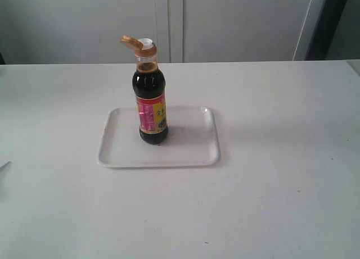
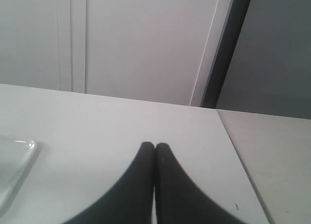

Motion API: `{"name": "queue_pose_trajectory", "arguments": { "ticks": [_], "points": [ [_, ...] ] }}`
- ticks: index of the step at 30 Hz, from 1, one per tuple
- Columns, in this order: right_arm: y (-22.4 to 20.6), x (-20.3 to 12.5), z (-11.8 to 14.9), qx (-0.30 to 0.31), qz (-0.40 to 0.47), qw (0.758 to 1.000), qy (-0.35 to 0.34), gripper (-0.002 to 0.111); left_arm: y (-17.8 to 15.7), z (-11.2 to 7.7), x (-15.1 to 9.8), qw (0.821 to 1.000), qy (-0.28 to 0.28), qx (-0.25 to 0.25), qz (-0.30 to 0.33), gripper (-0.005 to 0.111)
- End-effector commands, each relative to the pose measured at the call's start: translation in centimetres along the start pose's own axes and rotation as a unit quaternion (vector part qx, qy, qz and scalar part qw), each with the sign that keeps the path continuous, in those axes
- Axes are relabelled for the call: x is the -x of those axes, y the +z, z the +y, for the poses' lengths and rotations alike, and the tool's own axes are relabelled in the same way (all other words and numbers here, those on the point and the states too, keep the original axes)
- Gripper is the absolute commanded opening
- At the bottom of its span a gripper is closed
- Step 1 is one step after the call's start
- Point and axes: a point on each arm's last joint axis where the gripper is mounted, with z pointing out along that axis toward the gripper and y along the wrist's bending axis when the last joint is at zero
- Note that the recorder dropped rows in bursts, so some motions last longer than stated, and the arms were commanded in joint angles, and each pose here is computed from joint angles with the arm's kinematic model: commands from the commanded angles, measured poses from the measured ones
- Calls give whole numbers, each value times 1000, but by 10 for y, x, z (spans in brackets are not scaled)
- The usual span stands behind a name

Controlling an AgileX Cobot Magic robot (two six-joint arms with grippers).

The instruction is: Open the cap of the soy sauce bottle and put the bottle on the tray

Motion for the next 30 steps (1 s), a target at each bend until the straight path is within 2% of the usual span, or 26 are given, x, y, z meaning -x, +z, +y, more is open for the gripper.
{"name": "queue_pose_trajectory", "arguments": {
  "ticks": [1,6,30],
  "points": [
    [0,0,0,0,-4,1000,3,0,7,-1,-13,1000,-14,-3,7,0],
    [0,0,0,0,-4,1000,3,0,8,-1,-9,999,-26,-3,-22,0],
    [0,0,0,0,-4,1000,3,0,7,-1,-8,999,-26,-4,-27,0]
  ]
}}
